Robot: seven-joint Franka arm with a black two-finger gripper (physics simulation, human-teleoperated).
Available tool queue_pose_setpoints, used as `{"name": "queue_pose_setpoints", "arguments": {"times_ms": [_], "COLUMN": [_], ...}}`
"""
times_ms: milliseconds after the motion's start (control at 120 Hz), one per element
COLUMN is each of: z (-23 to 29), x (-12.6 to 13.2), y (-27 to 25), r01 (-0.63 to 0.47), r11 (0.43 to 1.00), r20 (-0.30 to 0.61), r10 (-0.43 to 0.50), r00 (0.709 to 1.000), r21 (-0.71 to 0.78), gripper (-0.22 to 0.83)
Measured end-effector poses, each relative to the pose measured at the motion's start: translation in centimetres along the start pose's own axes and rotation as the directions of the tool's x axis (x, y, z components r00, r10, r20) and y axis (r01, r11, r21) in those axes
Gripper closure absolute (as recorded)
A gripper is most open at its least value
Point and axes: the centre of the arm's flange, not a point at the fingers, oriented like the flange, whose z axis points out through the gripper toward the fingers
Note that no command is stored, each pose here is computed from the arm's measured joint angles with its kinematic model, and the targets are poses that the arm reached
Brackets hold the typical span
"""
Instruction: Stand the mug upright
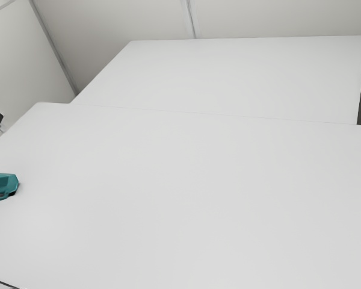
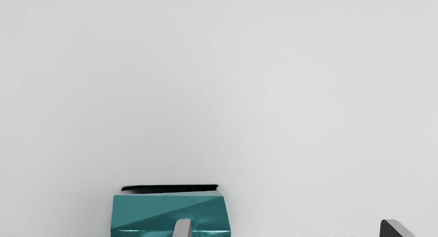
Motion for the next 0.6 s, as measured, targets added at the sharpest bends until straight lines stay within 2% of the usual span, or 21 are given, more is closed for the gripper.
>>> {"name": "queue_pose_setpoints", "arguments": {"times_ms": [308,600], "z": [5.8,8.8], "x": [-5.2,-7.3], "y": [-9.4,-15.1], "r01": [0.018,-0.016], "r11": [0.996,0.987], "r20": [0.051,-0.009], "r10": [-0.014,0.015], "r00": [0.999,1.0], "r21": [-0.085,-0.16], "gripper": [0.0,0.0]}}
